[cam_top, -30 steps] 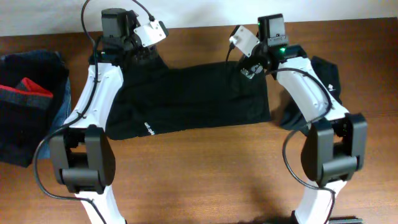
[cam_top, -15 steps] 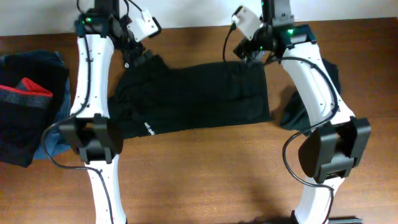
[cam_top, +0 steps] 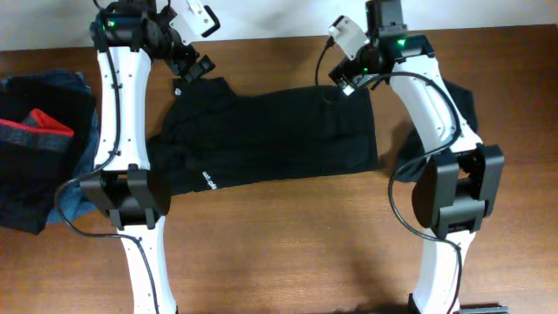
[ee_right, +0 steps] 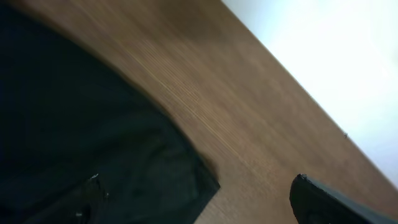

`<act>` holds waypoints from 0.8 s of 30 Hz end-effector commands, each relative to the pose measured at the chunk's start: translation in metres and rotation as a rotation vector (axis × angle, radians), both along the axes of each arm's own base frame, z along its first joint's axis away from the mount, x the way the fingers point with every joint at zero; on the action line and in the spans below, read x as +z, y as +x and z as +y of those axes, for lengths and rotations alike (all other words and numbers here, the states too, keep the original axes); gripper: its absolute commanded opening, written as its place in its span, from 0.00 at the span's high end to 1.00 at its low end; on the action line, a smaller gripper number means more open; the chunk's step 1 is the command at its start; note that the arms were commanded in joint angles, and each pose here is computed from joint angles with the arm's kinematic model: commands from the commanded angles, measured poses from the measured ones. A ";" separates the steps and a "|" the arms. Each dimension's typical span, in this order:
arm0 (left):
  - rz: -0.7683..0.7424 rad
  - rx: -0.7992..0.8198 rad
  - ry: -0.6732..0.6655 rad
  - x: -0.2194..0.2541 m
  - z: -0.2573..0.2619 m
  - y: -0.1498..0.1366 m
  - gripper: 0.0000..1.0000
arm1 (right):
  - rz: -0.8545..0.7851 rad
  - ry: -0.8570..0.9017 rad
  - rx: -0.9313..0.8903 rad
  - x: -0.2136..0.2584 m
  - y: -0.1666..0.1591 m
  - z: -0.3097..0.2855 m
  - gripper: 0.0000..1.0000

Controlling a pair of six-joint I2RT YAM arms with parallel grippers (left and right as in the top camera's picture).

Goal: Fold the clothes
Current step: 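Grasp the shirt's top corners with both grippers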

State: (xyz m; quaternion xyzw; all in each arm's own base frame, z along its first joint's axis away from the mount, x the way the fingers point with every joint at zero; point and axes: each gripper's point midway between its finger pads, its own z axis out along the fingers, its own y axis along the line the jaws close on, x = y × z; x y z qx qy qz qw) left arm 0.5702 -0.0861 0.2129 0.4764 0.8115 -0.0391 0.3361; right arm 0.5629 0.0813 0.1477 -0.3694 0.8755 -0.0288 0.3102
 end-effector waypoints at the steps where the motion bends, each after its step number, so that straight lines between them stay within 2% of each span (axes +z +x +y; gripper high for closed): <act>1: 0.061 0.012 0.049 -0.040 0.003 0.006 0.01 | 0.005 0.038 -0.021 -0.006 0.006 -0.011 0.01; 7: 0.124 0.027 0.130 -0.091 0.002 0.014 0.01 | 0.012 0.062 -0.020 -0.008 0.007 -0.013 0.01; 10: 0.125 -0.018 0.173 -0.113 0.004 0.019 0.01 | 0.023 0.071 -0.032 -0.013 0.007 -0.013 0.00; 13: 0.136 -0.062 0.197 -0.129 0.004 0.019 0.30 | 0.037 0.077 -0.027 -0.021 0.007 -0.011 0.02; 14: 0.134 -0.079 0.206 -0.132 0.004 0.018 0.35 | 0.044 0.078 -0.026 -0.024 0.007 -0.011 0.02; 17: 0.116 -0.124 0.246 -0.134 0.006 0.019 0.34 | 0.067 0.087 -0.020 -0.037 0.007 -0.009 0.02; 20: 0.090 -0.160 0.318 -0.135 0.014 0.022 0.29 | 0.081 0.096 -0.014 -0.049 0.009 -0.007 0.02; 24: 0.074 -0.178 0.360 -0.137 0.019 0.025 0.29 | 0.083 0.097 -0.013 -0.056 0.012 -0.006 0.02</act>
